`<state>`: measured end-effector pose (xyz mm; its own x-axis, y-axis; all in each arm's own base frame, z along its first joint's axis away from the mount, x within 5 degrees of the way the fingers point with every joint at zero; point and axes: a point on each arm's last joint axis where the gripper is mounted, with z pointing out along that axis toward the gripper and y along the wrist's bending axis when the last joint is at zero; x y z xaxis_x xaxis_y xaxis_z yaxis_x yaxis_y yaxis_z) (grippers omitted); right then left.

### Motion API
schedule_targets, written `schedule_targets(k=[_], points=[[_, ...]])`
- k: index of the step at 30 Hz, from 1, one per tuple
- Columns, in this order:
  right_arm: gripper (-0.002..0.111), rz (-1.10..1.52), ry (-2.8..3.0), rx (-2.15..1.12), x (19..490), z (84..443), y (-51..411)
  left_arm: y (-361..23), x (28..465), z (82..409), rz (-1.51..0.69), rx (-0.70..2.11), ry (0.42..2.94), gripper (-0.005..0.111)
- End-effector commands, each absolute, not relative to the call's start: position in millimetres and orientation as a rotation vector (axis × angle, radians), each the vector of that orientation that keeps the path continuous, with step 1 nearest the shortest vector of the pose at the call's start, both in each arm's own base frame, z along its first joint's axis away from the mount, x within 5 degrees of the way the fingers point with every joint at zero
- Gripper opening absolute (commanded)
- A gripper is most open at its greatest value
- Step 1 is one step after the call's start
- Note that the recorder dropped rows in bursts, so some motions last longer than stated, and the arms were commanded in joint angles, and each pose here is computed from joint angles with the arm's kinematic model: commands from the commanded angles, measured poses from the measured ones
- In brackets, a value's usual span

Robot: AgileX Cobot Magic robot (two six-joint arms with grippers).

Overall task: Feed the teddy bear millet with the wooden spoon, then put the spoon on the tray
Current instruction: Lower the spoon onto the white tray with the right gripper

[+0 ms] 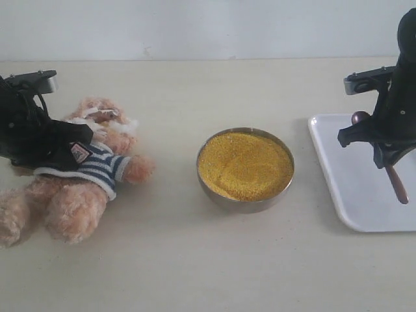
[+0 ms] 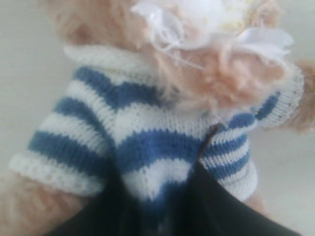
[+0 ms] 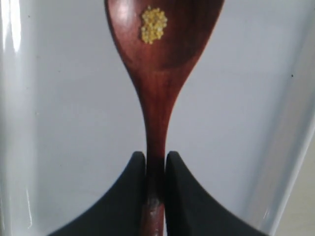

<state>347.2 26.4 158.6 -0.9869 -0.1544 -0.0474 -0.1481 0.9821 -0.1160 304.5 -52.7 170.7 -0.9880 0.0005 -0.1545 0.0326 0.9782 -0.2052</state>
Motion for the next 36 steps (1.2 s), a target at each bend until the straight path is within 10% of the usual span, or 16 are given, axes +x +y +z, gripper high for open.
schedule_targets(k=[1,22,36], points=[[-0.001,-0.168,3.053,-0.234,349.2,159.6,24.6,-55.3,310.3,160.5,-0.360,0.018,2.974,0.004],[-0.001,-0.089,3.051,-0.218,357.4,134.6,30.1,-57.0,317.2,155.8,-0.376,0.041,2.918,0.004],[0.004,-0.094,3.138,-0.220,355.7,110.5,30.0,-58.2,317.4,156.2,-0.399,0.016,2.915,0.035]])
